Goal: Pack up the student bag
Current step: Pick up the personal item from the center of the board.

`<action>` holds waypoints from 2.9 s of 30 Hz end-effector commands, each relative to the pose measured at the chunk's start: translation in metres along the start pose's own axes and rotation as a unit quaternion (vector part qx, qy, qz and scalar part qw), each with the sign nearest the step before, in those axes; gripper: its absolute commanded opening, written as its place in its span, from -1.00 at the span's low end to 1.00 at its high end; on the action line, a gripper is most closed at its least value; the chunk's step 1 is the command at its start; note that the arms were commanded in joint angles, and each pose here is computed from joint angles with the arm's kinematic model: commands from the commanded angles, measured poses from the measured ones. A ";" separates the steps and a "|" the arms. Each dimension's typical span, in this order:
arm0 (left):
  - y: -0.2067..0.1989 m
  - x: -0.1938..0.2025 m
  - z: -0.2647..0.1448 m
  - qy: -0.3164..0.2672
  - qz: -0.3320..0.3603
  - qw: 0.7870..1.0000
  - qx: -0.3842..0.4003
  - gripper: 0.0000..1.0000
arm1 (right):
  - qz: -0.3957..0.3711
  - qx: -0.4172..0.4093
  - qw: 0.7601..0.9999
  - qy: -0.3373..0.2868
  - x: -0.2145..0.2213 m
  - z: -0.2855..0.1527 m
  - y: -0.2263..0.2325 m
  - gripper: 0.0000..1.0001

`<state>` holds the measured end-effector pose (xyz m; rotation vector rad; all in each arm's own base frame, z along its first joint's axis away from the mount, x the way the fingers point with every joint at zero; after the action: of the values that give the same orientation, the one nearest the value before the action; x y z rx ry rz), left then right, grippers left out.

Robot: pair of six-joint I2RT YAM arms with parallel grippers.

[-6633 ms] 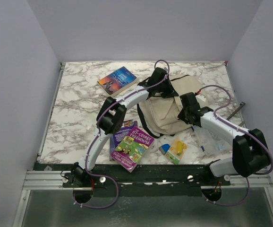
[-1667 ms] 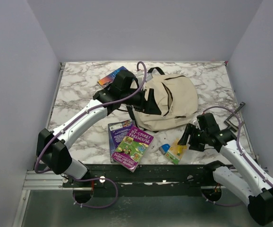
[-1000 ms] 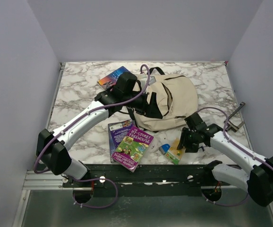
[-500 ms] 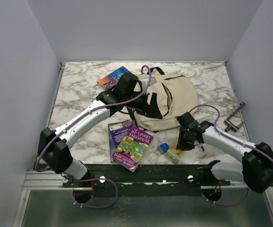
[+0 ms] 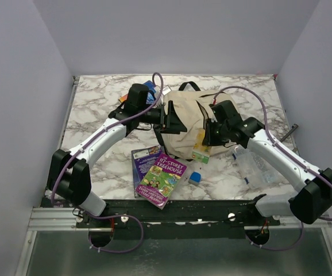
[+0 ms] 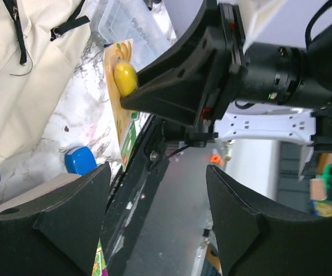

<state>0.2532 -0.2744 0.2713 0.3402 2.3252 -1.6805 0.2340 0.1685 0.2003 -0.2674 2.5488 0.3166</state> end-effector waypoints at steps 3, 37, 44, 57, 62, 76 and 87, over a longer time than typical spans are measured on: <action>-0.003 -0.006 -0.001 0.021 -0.026 0.998 0.057 0.34 | -0.163 -0.110 0.980 -0.005 -0.013 -0.007 0.037 -0.99; 0.031 -0.008 0.010 0.005 -0.054 0.999 0.005 -0.57 | -0.224 -0.145 0.959 -0.096 -0.034 -0.027 0.078 -0.99; 0.009 -0.009 -0.002 -0.011 0.003 1.000 0.027 -1.00 | -0.170 -0.117 0.974 -0.094 -0.032 -0.021 0.073 -0.62; -0.004 -0.050 -0.090 -0.236 0.026 0.970 0.059 -1.00 | 0.126 -0.187 0.968 -0.111 -0.009 -0.023 0.086 1.00; 0.005 -0.053 -0.102 -0.265 -0.019 0.957 0.114 -1.00 | 0.189 -0.413 0.868 -0.202 -0.028 -0.040 0.128 0.96; 0.011 -0.054 -0.105 -0.272 -0.070 0.938 0.205 -1.00 | 0.294 -0.511 0.761 -0.268 -0.037 -0.015 0.130 0.21; 0.011 -0.053 -0.107 -0.278 -0.072 0.932 0.220 -1.00 | 0.309 -0.513 0.740 -0.305 -0.044 -0.023 0.123 -0.31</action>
<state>0.3017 -0.1750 0.3051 -0.2556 1.6561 -2.0356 0.2240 0.2856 0.2422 0.2840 1.5926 1.7080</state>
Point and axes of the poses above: each gripper's point midway between its finger pads, its own z axis out along the fingers, its own y axis along the line the jaws close on, x = y × z, the point moved 5 cm from there along -z, back along the fingers, and after that the axes turned 6 degrees about -z, right-handed, at the moved point
